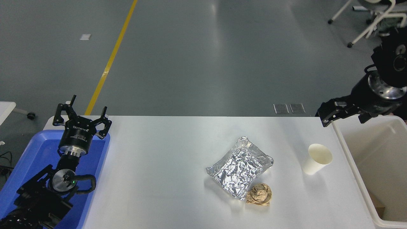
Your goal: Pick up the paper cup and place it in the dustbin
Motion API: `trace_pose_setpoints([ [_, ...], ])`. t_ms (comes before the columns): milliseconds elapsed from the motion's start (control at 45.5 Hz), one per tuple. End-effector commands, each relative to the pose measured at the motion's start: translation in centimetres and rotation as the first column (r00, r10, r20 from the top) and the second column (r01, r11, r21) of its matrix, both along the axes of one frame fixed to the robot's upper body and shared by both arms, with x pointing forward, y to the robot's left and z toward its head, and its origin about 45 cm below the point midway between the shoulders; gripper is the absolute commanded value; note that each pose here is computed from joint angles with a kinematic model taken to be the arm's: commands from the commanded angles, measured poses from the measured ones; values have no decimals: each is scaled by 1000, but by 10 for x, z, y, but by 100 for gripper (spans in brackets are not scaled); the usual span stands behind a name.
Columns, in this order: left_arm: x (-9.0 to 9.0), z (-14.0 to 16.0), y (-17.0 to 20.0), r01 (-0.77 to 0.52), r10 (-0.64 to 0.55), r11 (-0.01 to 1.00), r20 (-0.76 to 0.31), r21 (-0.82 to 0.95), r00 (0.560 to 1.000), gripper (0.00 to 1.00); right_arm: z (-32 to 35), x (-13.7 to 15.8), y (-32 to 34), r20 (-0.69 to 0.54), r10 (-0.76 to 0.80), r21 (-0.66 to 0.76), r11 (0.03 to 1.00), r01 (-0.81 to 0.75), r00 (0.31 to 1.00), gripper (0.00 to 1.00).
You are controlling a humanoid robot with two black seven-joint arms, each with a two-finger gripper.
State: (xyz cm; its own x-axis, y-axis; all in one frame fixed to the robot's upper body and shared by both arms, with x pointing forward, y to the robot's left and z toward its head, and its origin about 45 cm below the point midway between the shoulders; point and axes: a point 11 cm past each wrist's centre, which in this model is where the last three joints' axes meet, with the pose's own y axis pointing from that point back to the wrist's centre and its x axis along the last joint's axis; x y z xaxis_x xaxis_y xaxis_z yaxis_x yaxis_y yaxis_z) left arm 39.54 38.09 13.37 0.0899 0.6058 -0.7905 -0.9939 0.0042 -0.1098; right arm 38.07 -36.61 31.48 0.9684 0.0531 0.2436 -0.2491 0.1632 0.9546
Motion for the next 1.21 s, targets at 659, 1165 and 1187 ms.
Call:
trace_pose_setpoints([
  [659, 0, 0, -1, 2, -2, 1000, 0, 1, 1000, 100, -167, -9, -52, 26, -150, 83, 986, 147, 988, 100],
  [1165, 0, 0, -1, 2, -2, 1000, 0, 1, 1000, 100, -194, -15, -53, 51, -182, 104, 979, 176, 982, 27],
  [1187, 0, 0, -1, 2, -2, 1000, 0, 1, 1000, 100, -193, -15, -53, 52, -181, 104, 979, 175, 982, 17],
])
